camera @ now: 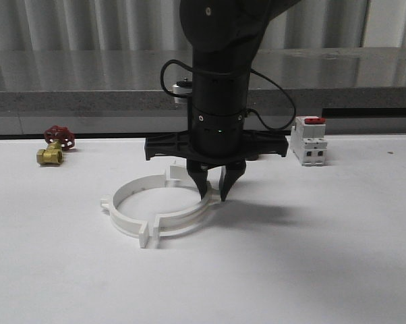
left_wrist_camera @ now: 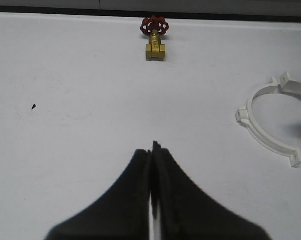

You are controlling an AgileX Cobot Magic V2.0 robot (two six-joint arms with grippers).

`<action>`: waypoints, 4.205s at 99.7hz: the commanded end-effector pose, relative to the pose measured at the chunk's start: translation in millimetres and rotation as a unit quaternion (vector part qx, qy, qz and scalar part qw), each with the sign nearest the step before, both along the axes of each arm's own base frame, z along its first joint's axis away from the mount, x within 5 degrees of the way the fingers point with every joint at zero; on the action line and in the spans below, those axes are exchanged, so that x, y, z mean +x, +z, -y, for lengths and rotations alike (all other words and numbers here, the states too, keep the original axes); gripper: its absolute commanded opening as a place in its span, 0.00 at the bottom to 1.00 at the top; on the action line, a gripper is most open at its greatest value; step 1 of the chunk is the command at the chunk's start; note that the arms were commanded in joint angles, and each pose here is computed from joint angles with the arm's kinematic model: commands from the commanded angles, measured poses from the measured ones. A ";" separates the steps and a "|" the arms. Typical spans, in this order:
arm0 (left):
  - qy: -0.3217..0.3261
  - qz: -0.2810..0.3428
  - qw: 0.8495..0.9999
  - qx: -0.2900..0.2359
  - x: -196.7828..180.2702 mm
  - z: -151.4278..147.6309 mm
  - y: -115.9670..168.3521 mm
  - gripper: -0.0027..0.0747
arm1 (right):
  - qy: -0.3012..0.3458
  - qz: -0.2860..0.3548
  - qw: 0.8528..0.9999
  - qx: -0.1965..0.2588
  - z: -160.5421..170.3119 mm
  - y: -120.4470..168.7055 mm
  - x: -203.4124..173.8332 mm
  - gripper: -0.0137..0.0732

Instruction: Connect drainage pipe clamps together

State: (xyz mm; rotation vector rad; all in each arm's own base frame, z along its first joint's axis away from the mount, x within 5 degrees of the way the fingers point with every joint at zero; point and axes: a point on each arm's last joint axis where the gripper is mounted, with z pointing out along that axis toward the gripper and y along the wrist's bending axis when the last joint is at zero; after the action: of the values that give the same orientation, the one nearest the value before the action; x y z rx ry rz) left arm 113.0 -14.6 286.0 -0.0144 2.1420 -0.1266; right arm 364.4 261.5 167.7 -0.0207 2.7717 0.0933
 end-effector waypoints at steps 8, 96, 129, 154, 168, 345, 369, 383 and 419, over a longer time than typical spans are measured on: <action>-0.001 0.045 0.999 -0.007 3.7 0.4 13.7 0.01 | 0.004 0.050 0.998 0.032 -1.8 36.8 3.1 0.21; -0.001 0.045 0.999 -0.007 3.7 0.4 13.7 0.01 | -0.002 0.040 0.998 0.039 -4.5 27.5 4.0 0.21; -0.001 0.045 0.999 -0.007 3.7 0.4 13.7 0.01 | -0.002 0.042 0.998 0.047 -5.7 27.9 4.4 0.21; -0.001 0.045 0.999 -0.007 3.7 0.4 13.7 0.01 | -0.003 0.041 0.998 0.050 -6.1 27.9 4.3 0.22; -0.001 0.045 0.999 -0.007 3.7 0.4 13.7 0.01 | -0.003 0.041 0.998 0.051 -6.3 28.0 4.3 0.36; -0.001 0.045 0.999 -0.007 3.7 0.4 13.7 0.01 | -0.056 0.232 0.971 -0.009 240.1 157.8 -139.3 0.67; -0.001 0.045 0.999 -0.007 3.7 0.4 13.7 0.01 | -0.065 0.265 0.962 0.017 247.8 152.2 -206.7 0.67; -0.001 0.045 0.999 -0.007 3.7 0.4 13.7 0.01 | -0.067 0.288 0.955 0.022 252.4 146.2 -238.0 0.63; -0.001 0.045 0.999 -0.007 3.7 0.4 13.7 0.01 | -0.070 0.342 0.937 0.033 257.9 147.5 -274.7 0.10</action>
State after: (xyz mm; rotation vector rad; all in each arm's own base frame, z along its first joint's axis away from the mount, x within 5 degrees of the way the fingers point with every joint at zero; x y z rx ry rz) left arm 113.0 -14.5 286.0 -0.0134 2.1418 -0.1249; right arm 87.3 3.4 303.1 0.1538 2.1433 0.1110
